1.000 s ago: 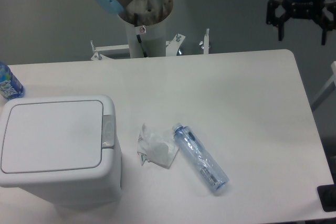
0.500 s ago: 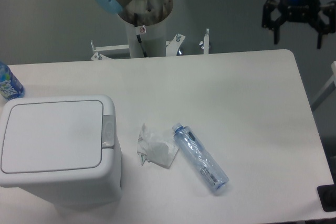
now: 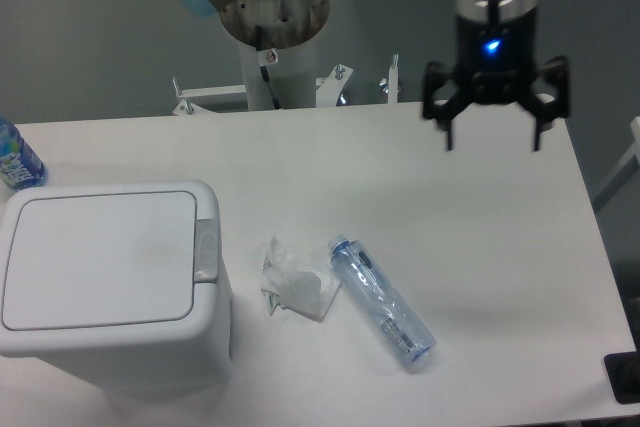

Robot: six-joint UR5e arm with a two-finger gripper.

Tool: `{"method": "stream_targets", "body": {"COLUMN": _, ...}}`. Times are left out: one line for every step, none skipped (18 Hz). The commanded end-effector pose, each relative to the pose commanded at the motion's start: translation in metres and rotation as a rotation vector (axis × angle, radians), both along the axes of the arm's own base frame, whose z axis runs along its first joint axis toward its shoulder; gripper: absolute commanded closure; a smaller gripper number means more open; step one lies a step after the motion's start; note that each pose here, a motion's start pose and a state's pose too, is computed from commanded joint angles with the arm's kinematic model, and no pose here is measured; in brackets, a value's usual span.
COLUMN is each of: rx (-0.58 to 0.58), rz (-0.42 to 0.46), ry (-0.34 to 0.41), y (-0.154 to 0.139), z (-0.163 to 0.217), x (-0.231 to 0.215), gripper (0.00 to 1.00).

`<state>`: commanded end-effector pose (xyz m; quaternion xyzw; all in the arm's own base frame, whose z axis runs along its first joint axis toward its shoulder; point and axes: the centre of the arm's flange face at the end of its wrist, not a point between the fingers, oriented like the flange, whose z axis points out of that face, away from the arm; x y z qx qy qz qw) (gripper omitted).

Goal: Open the trash can
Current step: 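Move the gripper over and lower it onto the trash can lid's hinge edge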

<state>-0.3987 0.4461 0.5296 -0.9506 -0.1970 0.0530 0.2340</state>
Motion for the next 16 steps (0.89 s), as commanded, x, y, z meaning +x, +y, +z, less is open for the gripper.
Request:
{"method": "stream_targets", "body": {"rx": 0.043, "rz": 0.011, "ry": -0.051, "y": 0.008, "z": -0.002, "x": 0.006, "gripper": 0.00}}
{"method": "stream_targets", "body": {"rx": 0.078, "rz": 0.015, "ry": -0.096, "y": 0.018, "z": -0.004, "x": 0.015, "gripper": 0.00}}
{"method": "stream_targets", "body": {"rx": 0.088, "rz": 0.011, "ry": -0.128, "y": 0.029, "z": -0.010, "x": 0.023, "gripper": 0.00}}
{"method": "stream_targets", "body": {"rx": 0.089, "rz": 0.002, "ry": -0.141, "y": 0.037, "z": -0.012, "x": 0.031, "gripper": 0.00}}
{"method": "stream_targets", "body": {"rx": 0.088, "rz": -0.014, "ry": -0.148, "y": 0.046, "z": -0.014, "x": 0.039, "gripper": 0.00}}
{"method": "stream_targets", "body": {"rx": 0.088, "rz": -0.023, "ry": -0.151, "y": 0.053, "z": -0.015, "x": 0.044, "gripper": 0.00}}
{"method": "stream_targets", "body": {"rx": 0.095, "rz": -0.023, "ry": -0.155, "y": 0.061, "z": -0.017, "x": 0.049, "gripper": 0.00}}
{"method": "stream_targets", "body": {"rx": 0.107, "rz": -0.027, "ry": -0.152, "y": 0.071, "z": -0.019, "x": 0.055, "gripper": 0.00}}
{"method": "stream_targets", "body": {"rx": 0.117, "rz": -0.028, "ry": -0.147, "y": 0.078, "z": -0.021, "x": 0.060, "gripper": 0.00}}
{"method": "stream_targets", "body": {"rx": 0.128, "rz": -0.032, "ry": -0.145, "y": 0.085, "z": -0.022, "x": 0.066, "gripper": 0.00}}
{"method": "stream_targets", "body": {"rx": 0.138, "rz": -0.032, "ry": -0.140, "y": 0.088, "z": -0.021, "x": 0.068, "gripper": 0.00}}
{"method": "stream_targets", "body": {"rx": 0.139, "rz": -0.032, "ry": -0.143, "y": 0.092, "z": -0.024, "x": 0.072, "gripper": 0.00}}
{"method": "stream_targets", "body": {"rx": 0.136, "rz": -0.037, "ry": -0.150, "y": 0.097, "z": -0.027, "x": 0.076, "gripper": 0.00}}
{"method": "stream_targets", "body": {"rx": 0.135, "rz": -0.044, "ry": -0.153, "y": 0.100, "z": -0.028, "x": 0.080, "gripper": 0.00}}
{"method": "stream_targets", "body": {"rx": 0.136, "rz": -0.047, "ry": -0.158, "y": 0.104, "z": -0.028, "x": 0.086, "gripper": 0.00}}
{"method": "stream_targets", "body": {"rx": 0.137, "rz": -0.045, "ry": -0.161, "y": 0.105, "z": -0.028, "x": 0.088, "gripper": 0.00}}
